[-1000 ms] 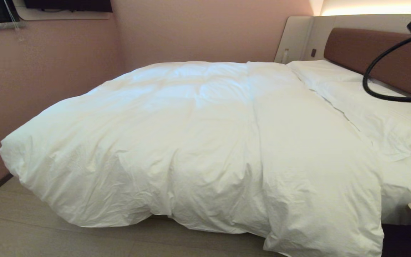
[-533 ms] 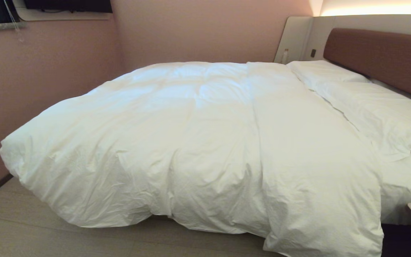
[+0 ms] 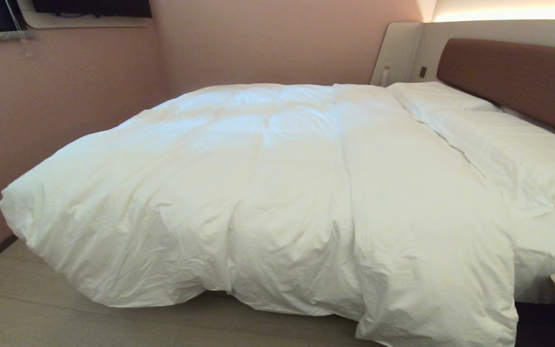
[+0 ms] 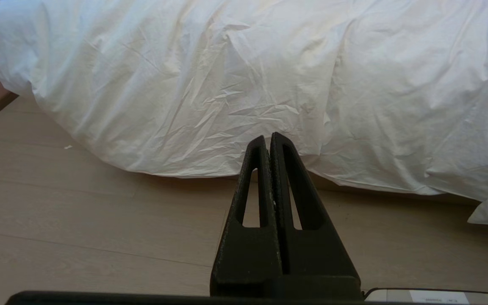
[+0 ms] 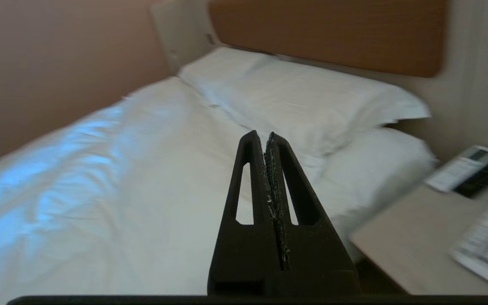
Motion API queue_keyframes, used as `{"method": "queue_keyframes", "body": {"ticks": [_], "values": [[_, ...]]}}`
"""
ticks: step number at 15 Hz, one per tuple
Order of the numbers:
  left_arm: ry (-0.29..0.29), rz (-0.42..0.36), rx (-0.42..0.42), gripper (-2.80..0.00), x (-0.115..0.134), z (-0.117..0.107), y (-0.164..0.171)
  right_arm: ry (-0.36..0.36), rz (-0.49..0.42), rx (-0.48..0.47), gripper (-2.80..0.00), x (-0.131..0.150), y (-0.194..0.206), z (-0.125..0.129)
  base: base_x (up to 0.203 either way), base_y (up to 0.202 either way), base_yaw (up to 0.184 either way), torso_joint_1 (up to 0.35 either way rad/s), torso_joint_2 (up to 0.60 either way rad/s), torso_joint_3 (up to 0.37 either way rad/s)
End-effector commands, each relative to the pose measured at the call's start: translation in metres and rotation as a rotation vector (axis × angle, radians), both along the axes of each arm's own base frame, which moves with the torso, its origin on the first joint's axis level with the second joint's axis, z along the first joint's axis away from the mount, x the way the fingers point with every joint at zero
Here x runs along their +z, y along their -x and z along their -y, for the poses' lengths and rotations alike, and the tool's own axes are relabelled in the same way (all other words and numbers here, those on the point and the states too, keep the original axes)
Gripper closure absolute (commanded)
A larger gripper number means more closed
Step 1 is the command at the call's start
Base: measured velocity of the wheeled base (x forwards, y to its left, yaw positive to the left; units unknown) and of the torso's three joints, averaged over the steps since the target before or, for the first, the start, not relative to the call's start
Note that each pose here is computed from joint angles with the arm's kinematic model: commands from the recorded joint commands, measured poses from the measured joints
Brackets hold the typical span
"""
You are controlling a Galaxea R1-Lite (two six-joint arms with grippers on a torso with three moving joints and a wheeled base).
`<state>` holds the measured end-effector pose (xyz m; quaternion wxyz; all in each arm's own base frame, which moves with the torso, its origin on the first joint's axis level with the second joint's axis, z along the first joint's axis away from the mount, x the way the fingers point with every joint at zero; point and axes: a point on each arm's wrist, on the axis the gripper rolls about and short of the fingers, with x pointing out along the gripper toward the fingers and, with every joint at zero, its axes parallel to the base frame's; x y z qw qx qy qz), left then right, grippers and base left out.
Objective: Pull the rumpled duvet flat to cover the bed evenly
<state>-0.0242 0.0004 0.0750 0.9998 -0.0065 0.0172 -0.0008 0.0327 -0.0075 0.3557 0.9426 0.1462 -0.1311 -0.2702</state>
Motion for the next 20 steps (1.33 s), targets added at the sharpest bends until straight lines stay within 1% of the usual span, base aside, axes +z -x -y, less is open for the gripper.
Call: {"method": "queue_keyframes", "body": {"ticks": [1,3,5,7,8,9,11,13,15,16,18,19,20], "values": [[0.001,0.001,0.0,0.0,0.0,0.0,0.0,0.049,-0.163,-0.119,0.0,-0.022,0.024,0.01,0.0,0.0,0.0,0.0,0.0,0.0],[0.001,0.001,0.0,0.0,0.0,0.0,0.0,0.052,-0.15,-0.199,0.0,-0.028,0.044,0.017,0.0,0.0,0.0,0.0,0.0,0.0],[0.001,-0.001,0.002,0.0,0.0,0.0,0.0,0.044,-0.127,-0.303,0.0,-0.036,0.067,0.022,0.0,0.0,0.0,0.0,0.0,0.0],[0.001,0.0,0.0,0.0,0.0,0.0,0.0,0.045,-0.102,-0.431,0.0,-0.044,0.092,0.02,0.0,0.0,0.0,0.0,0.0,0.0],[0.001,0.0,0.0,0.0,0.0,0.0,0.0,0.047,-0.084,-0.473,0.0,-0.047,0.103,0.018,0.0,0.0,0.0,0.0,0.0,0.0],[0.001,0.0,0.0,0.0,0.0,0.0,0.0,0.052,-0.07,-0.477,0.0,-0.051,0.11,0.017,0.0,0.0,0.0,0.0,0.0,0.0],[0.001,0.001,0.0,0.0,0.0,0.0,0.0,0.063,-0.054,-0.452,0.0,-0.07,0.123,0.017,0.0,0.0,0.0,0.0,0.0,0.0],[0.001,-0.001,0.001,0.0,0.0,0.0,0.0,0.106,-0.059,-0.403,0.0,-0.094,0.131,0.016,0.0,0.0,0.0,0.0,0.0,0.0],[0.001,0.0,0.001,0.0,0.0,0.0,0.0,0.157,-0.098,-0.398,0.0,-0.121,0.132,0.013,0.0,0.0,0.0,0.0,0.0,0.0],[0.001,-0.001,0.0,0.0,0.0,0.0,0.0,0.178,-0.1,-0.382,0.0,-0.131,0.134,0.012,0.0,0.0,0.0,0.0,0.0,0.0],[0.001,-0.001,0.0,0.0,0.0,0.0,0.0,0.227,-0.065,-0.299,0.0,-0.151,0.141,0.01,0.0,0.0,0.0,0.0,0.0,0.0],[0.001,-0.001,0.0,0.0,0.0,0.0,0.0,0.251,-0.043,-0.224,0.0,-0.158,0.138,0.009,0.0,0.0,0.0,0.0,0.0,0.0],[0.001,0.001,0.0,0.0,0.0,0.0,0.0,0.237,-0.002,-0.191,0.0,-0.158,0.139,0.008,0.0,0.0,0.0,0.0,0.0,0.0]]}}
